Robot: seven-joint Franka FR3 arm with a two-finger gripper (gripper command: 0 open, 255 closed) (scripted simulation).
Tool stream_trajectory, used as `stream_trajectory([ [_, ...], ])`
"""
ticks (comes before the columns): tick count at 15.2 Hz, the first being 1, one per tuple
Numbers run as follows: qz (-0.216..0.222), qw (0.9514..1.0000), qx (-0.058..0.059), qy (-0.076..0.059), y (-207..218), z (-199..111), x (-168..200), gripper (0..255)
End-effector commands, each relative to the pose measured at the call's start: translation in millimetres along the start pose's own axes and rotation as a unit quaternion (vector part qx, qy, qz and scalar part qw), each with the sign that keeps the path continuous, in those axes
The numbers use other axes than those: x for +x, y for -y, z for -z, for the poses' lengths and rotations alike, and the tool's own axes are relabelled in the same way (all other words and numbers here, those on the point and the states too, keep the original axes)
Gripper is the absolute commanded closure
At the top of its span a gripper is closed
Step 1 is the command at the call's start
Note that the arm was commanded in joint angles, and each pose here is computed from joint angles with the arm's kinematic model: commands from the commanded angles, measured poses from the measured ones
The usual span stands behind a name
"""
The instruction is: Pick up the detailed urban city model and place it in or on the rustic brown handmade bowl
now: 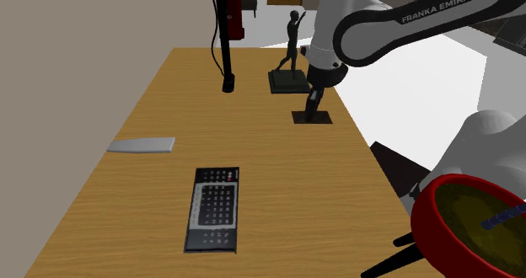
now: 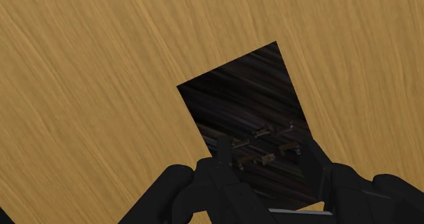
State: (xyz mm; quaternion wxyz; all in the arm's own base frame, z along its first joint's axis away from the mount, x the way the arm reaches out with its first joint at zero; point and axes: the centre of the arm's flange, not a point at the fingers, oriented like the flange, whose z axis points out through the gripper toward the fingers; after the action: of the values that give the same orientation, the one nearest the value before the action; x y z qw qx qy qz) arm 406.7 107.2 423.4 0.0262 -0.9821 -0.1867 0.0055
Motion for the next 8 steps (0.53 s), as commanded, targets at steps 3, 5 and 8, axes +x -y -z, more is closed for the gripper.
stream_trajectory([
  [3,0.0,1.0,0.0,0.0,1,23,-1,255],
  [5,0.0,1.0,0.0,0.0,2,33,-1,255],
  [8,0.0,1.0,0.0,0.0,3,49,-1,255],
])
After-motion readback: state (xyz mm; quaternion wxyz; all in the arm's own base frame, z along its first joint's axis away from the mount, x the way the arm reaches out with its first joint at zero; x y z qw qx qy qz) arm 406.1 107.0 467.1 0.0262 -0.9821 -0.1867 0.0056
